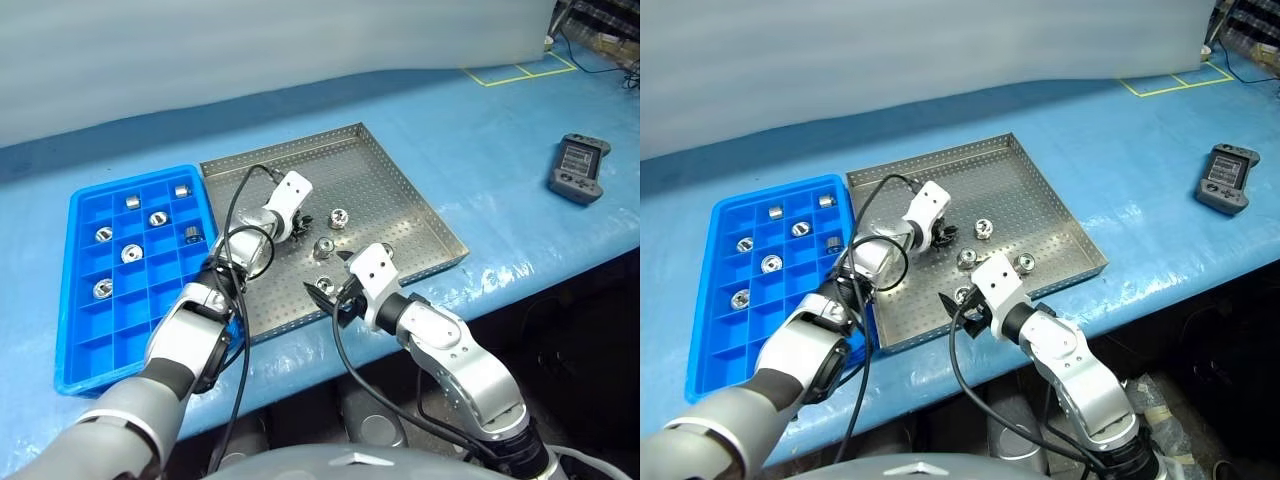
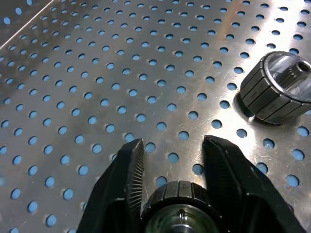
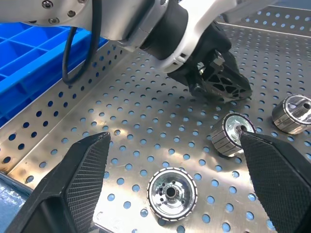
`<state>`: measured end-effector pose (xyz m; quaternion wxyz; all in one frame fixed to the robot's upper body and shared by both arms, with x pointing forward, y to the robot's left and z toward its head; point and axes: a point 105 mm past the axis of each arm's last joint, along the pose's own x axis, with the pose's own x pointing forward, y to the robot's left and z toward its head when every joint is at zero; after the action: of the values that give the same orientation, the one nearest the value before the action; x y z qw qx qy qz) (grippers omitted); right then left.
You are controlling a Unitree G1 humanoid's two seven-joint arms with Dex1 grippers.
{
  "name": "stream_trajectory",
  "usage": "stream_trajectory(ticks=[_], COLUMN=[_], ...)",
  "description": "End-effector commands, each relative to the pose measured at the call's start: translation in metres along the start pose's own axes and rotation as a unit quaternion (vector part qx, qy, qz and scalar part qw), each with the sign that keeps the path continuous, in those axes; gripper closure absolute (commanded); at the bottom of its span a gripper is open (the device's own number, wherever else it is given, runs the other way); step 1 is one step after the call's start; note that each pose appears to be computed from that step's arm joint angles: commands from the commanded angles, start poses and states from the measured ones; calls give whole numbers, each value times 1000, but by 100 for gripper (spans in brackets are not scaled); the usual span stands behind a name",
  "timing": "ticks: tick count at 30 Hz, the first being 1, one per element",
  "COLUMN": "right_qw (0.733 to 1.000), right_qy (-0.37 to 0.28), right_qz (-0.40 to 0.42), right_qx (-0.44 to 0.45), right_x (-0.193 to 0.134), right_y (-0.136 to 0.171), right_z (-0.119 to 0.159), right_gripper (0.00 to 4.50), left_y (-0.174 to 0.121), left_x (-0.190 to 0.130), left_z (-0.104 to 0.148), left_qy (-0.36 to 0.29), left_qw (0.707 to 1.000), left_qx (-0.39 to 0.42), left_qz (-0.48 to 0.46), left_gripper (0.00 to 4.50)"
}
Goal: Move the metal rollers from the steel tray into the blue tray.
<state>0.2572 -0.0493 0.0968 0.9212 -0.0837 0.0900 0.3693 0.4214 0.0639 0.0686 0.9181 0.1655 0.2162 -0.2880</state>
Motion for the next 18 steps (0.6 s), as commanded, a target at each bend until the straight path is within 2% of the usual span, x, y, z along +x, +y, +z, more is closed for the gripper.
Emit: stream_trajectory(ticks=[1,4,11,14,18], right_qw=[999,999,999,999,999], right_qy=[-30,-31,-32,-32,-32], right_qz=[5,13,25,27,29], right_qx=[-12,-14,-18,-17,-16], right_x=[0,3,7,8,8], right_y=[1,1,2,3,4], right_z=[15,16,18,18,18], right_gripper=[0,0,0,0,0], left_y=[8,10,29,44,64], left_x=[-8,-12,-38,-61,-96], left_z=[0,2,33,49,54], left_qy=[-4,-19,-104,-155,-206], left_qw=[1000,999,990,979,961], left_qx=[-3,-23,-80,-104,-129], left_qz=[14,18,53,79,129], left_gripper=[279,279,279,279,279])
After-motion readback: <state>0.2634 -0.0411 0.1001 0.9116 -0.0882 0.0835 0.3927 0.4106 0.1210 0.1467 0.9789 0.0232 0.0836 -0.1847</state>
